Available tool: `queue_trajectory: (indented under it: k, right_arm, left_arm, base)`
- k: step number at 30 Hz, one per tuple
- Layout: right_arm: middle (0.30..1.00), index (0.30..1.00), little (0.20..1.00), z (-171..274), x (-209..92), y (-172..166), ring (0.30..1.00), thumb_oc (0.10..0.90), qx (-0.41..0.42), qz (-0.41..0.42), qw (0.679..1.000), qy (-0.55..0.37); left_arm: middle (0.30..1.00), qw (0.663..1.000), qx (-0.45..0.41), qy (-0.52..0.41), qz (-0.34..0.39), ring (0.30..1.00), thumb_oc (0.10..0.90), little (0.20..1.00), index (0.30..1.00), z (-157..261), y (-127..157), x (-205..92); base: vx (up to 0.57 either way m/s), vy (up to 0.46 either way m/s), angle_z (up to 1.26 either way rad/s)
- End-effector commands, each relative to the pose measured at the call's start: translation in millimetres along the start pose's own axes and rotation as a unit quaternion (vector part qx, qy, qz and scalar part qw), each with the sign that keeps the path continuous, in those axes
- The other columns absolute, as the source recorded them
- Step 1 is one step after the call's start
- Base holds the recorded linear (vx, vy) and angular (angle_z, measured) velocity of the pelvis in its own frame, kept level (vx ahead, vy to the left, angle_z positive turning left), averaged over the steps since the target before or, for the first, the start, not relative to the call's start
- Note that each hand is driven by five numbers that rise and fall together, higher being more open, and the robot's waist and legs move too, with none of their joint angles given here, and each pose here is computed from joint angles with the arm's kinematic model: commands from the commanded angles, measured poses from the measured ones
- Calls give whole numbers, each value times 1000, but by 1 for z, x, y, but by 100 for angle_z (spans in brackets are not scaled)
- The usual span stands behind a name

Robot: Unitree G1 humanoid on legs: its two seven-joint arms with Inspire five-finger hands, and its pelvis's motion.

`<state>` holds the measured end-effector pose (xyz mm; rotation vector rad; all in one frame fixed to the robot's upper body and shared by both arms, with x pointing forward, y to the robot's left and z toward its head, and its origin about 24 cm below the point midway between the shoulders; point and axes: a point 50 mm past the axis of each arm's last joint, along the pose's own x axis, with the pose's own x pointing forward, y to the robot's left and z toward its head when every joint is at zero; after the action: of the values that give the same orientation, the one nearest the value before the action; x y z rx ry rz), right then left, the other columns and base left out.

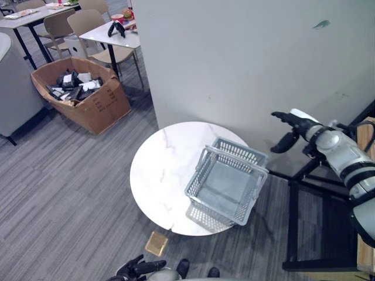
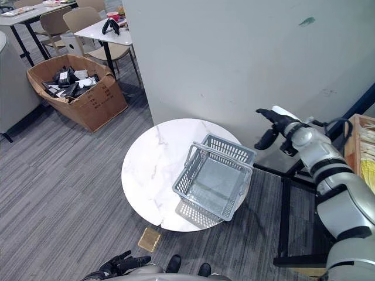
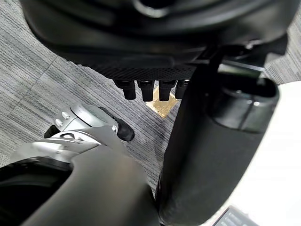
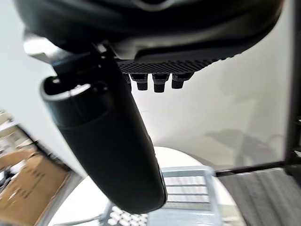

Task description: Get the vegetables into the basket

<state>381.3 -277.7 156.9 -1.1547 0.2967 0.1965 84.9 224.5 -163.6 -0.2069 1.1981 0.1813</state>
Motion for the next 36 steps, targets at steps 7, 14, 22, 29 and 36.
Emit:
queue_trajectory:
  k: [7, 14, 22, 29, 36]
  right_arm:
    - [1000, 1000, 1000, 106, -33, -52, 1000, 900, -62, -38, 975, -211]
    - [1000, 1000, 1000, 91, -36, -25, 1000, 900, -83, 19, 976, -199]
    - [1000, 1000, 1000, 53, -7, 3, 1000, 900, -86, 49, 991, -92]
    - [1000, 1000, 1000, 47, 19, 26, 1000, 900, -51, 61, 996, -31]
    - [1000, 1000, 1000, 63, 31, 36, 1000, 900, -39, 50, 998, -21]
  left_arm:
    - [1000, 999, -2, 39, 38, 1000, 900, 1000, 1000, -19, 27, -8]
    - [1000, 999, -16, 36, 34, 1000, 900, 1000, 1000, -19, 24, -7]
    - [1000, 999, 2, 33, 27, 1000, 900, 1000, 1000, -14, 19, -6]
    - [1000, 999, 21, 39, 31, 1000, 900, 1000, 1000, -15, 21, -6]
    - [1000, 998, 23, 40, 39, 1000, 900, 1000, 1000, -14, 24, -7]
  base:
    - [8, 12, -2]
    - [15, 18, -24]
    - [9, 10, -17]
    - [-5, 2, -7]
    - [0, 0, 1]
